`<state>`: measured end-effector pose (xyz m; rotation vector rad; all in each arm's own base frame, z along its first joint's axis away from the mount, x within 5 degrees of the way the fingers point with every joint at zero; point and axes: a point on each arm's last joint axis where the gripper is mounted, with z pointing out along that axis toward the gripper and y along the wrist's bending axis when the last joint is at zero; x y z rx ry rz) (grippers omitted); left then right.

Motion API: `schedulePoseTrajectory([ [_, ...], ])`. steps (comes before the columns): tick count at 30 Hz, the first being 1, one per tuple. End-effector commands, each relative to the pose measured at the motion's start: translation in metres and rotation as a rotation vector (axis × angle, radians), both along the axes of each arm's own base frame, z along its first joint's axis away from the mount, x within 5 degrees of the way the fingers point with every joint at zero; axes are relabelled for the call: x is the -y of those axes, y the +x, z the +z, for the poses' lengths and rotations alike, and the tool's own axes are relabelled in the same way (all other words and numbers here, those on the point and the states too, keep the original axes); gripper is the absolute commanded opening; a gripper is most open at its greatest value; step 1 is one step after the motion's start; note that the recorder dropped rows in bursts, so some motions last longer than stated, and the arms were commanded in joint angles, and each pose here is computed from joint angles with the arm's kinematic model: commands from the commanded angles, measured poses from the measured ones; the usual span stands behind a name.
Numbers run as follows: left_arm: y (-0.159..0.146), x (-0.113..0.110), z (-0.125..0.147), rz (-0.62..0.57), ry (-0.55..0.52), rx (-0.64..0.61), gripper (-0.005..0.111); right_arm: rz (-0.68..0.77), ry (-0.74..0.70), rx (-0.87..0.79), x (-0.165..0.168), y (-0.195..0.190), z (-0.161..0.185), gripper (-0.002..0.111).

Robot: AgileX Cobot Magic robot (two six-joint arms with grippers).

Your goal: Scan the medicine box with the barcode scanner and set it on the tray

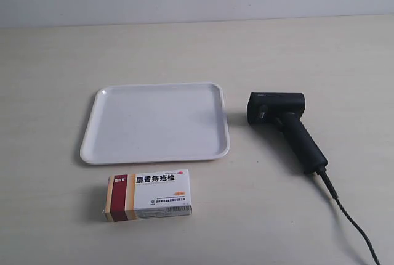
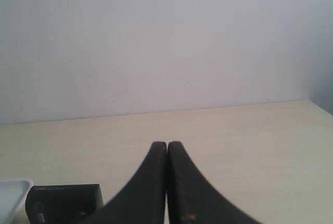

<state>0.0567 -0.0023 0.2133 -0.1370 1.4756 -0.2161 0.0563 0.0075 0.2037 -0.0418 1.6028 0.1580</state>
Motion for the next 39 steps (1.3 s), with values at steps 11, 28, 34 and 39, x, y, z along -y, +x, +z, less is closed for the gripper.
schedulePoseTrajectory([
  [11,0.07,0.013,0.049,-0.083,0.04,-0.526,0.0,0.011,0.232,0.002,-0.001,0.0,0.002,0.001],
  [28,0.147,0.176,-0.051,-1.306,0.944,-0.866,0.105,0.015,0.229,-0.017,-0.002,-0.001,0.0,0.001],
  [34,0.152,0.182,-0.067,-1.37,1.013,-0.78,0.105,0.015,0.229,-0.02,-0.002,-0.001,0.0,0.001],
  [39,0.155,0.183,-0.083,-1.386,1.032,-0.795,0.103,0.015,0.229,-0.02,-0.002,-0.001,0.0,0.001],
])
